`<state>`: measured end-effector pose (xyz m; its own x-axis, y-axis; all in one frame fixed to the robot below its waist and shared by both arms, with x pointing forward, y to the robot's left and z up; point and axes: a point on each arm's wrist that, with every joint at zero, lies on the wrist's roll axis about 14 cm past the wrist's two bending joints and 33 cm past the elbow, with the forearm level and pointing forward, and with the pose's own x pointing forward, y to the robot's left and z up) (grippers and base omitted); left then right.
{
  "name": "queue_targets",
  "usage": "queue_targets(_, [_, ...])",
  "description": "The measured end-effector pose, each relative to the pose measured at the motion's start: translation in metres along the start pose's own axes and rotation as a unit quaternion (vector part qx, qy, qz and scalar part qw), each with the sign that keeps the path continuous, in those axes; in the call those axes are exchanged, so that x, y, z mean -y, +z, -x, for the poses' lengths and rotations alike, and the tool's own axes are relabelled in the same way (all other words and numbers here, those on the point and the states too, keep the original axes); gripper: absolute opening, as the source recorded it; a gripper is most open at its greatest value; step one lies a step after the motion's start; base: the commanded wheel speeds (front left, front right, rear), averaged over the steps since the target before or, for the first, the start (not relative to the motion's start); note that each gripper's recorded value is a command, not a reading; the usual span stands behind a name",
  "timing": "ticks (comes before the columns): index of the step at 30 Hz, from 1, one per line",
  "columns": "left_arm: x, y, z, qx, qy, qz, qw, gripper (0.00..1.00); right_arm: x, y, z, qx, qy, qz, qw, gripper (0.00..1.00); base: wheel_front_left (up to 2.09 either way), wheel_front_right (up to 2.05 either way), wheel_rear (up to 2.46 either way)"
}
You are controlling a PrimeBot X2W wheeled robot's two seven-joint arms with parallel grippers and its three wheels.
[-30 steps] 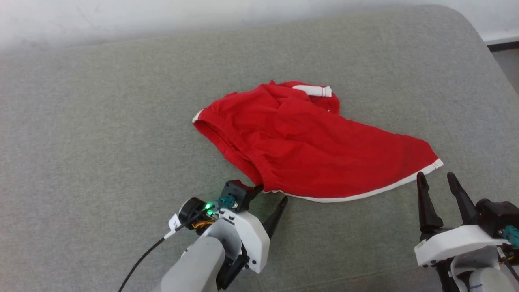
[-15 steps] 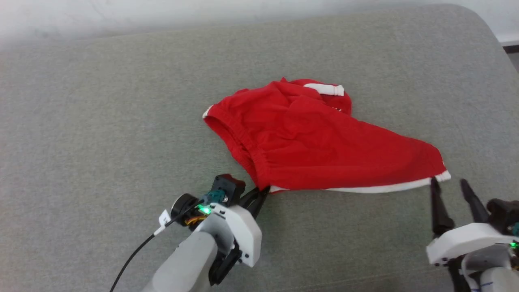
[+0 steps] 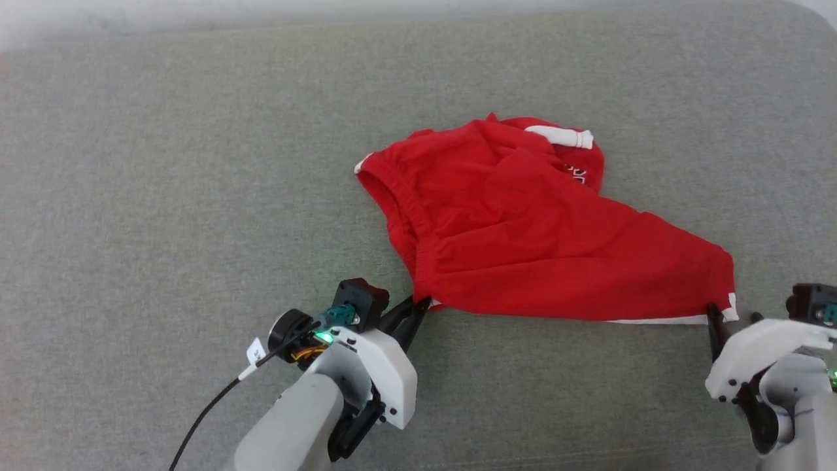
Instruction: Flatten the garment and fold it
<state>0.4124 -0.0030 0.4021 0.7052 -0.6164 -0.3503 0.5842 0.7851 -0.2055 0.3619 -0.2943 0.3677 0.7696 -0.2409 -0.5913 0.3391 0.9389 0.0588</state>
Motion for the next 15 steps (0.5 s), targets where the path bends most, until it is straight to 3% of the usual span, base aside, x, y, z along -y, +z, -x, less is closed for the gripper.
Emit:
queue_targets(2, [-0.001, 0.0, 0.0, 0.0, 0.001, 0.004, 1.0, 0.0, -0.002, -0.005, -0.004, -0.028, 0.001, 0.002, 1.0, 1.0, 0.0, 0.0, 0.0])
queue_targets(3, [-0.001, 0.0, 0.001, 0.0, 0.002, 0.005, 1.0, 0.0, -0.002, -0.007, -0.006, -0.04, 0.001, 0.006, 0.999, 0.52, 0.0, 0.0, 0.0])
queue_targets(4, [-0.002, 0.0, 0.001, 0.001, 0.002, 0.007, 1.0, 0.0, -0.003, -0.007, -0.007, -0.049, 0.001, 0.008, 0.999, 0.39, 0.0, 0.0, 0.0])
queue_targets(5, [-0.002, 0.0, 0.001, 0.001, 0.004, 0.007, 1.0, 0.0, -0.004, -0.008, -0.008, -0.055, 0.003, 0.009, 0.998, 0.13, 0.0, 0.0, 0.0])
queue_targets(6, [-0.002, 0.0, 0.001, 0.002, 0.004, 0.007, 1.0, 0.0, -0.004, -0.008, -0.008, -0.058, 0.003, 0.012, 0.998, 0.0, 0.0, 0.0, 0.0])
queue_targets(15, [0.004, 0.008, 0.008, 0.003, -0.005, -0.002, 1.0, 0.0, -0.028, 0.014, 0.005, -0.032, 0.044, 0.004, 0.998, 0.0, 0.0, 0.0, 0.0])
